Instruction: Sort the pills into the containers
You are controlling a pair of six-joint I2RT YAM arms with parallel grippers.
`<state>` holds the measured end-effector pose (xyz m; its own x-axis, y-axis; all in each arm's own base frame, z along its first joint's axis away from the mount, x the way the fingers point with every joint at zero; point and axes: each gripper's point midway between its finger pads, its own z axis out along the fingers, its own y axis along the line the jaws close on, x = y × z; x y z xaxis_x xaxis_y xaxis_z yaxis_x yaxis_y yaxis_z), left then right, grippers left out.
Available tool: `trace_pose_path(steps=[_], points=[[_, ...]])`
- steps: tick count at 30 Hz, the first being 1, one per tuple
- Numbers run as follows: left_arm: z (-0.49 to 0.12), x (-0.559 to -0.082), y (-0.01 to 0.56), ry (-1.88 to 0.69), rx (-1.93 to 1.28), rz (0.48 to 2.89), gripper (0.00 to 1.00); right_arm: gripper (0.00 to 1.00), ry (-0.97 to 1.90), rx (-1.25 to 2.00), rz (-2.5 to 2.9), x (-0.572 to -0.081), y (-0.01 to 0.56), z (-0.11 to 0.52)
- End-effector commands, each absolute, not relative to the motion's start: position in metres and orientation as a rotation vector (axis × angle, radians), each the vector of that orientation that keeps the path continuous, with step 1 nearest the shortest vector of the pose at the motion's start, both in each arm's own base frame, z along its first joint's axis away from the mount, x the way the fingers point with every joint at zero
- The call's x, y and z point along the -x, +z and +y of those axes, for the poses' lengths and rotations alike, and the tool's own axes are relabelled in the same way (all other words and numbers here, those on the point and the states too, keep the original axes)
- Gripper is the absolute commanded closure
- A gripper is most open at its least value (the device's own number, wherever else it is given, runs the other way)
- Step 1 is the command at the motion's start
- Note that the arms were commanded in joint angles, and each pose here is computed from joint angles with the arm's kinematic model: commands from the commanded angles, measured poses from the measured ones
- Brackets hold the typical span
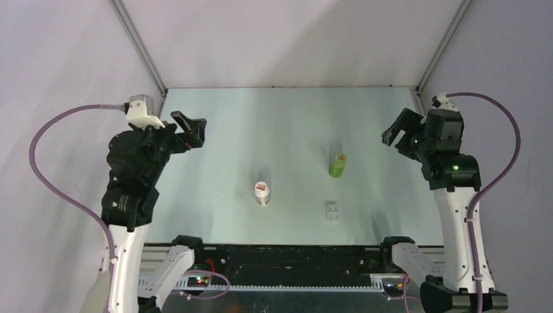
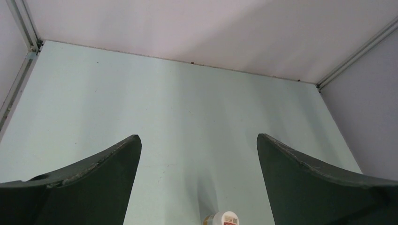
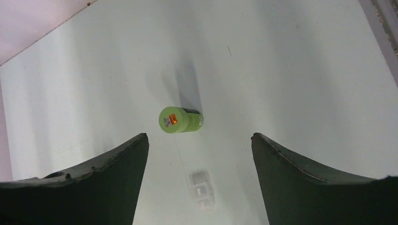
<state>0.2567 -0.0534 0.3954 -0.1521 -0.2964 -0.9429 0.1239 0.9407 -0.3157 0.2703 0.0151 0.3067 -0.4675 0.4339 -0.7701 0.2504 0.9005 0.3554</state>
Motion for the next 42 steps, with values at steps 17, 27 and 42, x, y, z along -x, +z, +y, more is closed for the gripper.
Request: trace_pose_path(steps=[17, 27, 42], points=[[-0.108, -0.25, 0.371, -0.707, 0.0, 1.701, 0.01, 0.03, 0.413, -0.365, 2.324, -0.222, 0.228, 0.095], [-0.13, -0.243, 0.35, -0.879, 0.006, 1.742, 0.01, 0.02, 0.23, -0.22, 2.452, -0.195, 0.171, 0.14], [-0.147, -0.252, 0.302, -0.911, 0.01, 1.758, 0.01, 0.34, 0.154, -0.045, 2.694, -0.162, 0.043, 0.193]])
